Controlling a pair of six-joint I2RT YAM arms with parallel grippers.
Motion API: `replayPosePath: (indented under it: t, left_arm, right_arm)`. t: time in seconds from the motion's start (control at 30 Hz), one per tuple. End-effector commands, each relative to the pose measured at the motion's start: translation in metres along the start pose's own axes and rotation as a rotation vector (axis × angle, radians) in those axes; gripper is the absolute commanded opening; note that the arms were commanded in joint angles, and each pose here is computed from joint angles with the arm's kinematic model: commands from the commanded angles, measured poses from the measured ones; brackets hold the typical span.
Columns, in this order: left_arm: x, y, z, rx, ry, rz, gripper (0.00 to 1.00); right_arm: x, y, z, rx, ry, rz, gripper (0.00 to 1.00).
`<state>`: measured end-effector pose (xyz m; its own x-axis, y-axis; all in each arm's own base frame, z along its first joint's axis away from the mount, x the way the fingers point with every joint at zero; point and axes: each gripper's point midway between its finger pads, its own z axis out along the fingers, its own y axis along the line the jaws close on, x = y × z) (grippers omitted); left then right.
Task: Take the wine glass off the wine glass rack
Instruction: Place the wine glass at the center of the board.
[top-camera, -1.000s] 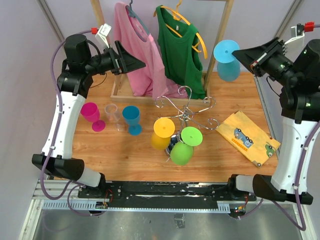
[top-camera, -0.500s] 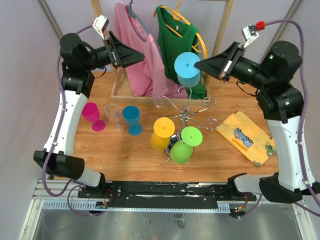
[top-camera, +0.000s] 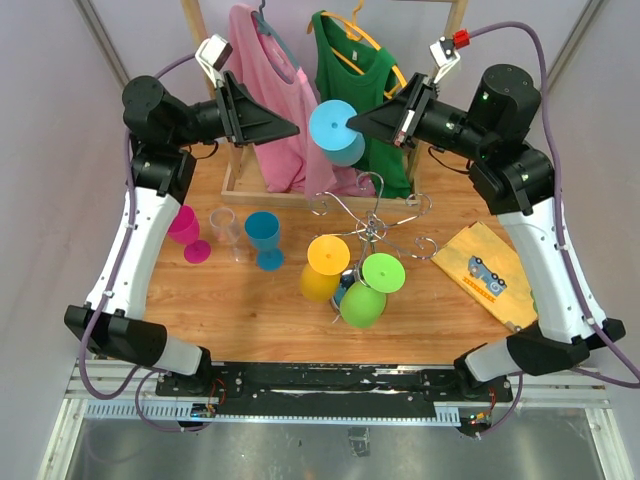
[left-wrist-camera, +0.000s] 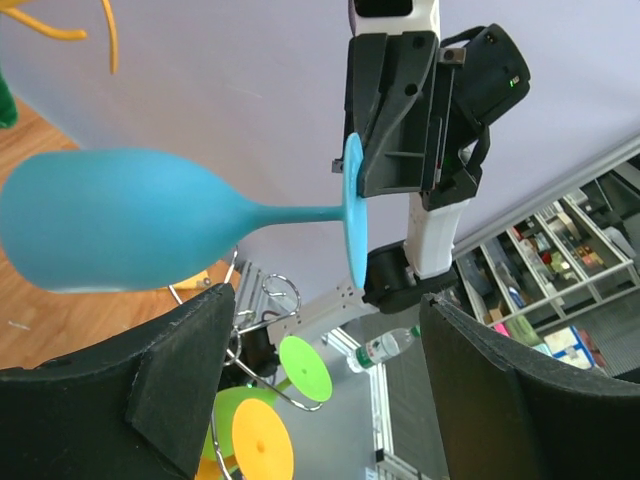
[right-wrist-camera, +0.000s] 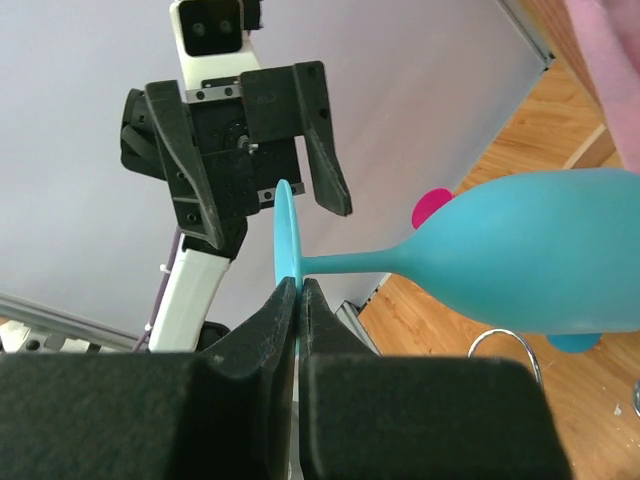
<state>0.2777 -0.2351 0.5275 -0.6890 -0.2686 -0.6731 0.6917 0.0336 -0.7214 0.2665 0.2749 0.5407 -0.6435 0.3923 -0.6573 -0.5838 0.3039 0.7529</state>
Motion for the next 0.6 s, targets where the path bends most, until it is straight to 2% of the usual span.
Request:
replayPosePath:
  t: [0.0,0.37,0.57]
  left_arm:
    - [0.014,-0.014,0.000,0.036,0.035,0.014,0.79]
    - [0.018,-0.019,0.008,0.060,0.060,0.022,0.76]
    - [0.018,-0.021,0.007,0.062,0.059,0.031,0.65]
  right_arm:
    - [-0.007,0.029,0.006,-0.103,-0.045,-0.098,0.01]
    - [0.016,0.020,0.030,-0.108,0.016,-0.128,0.01]
    - [0.025,0.013,0.035,-0.100,0.039,-0.123,0.01]
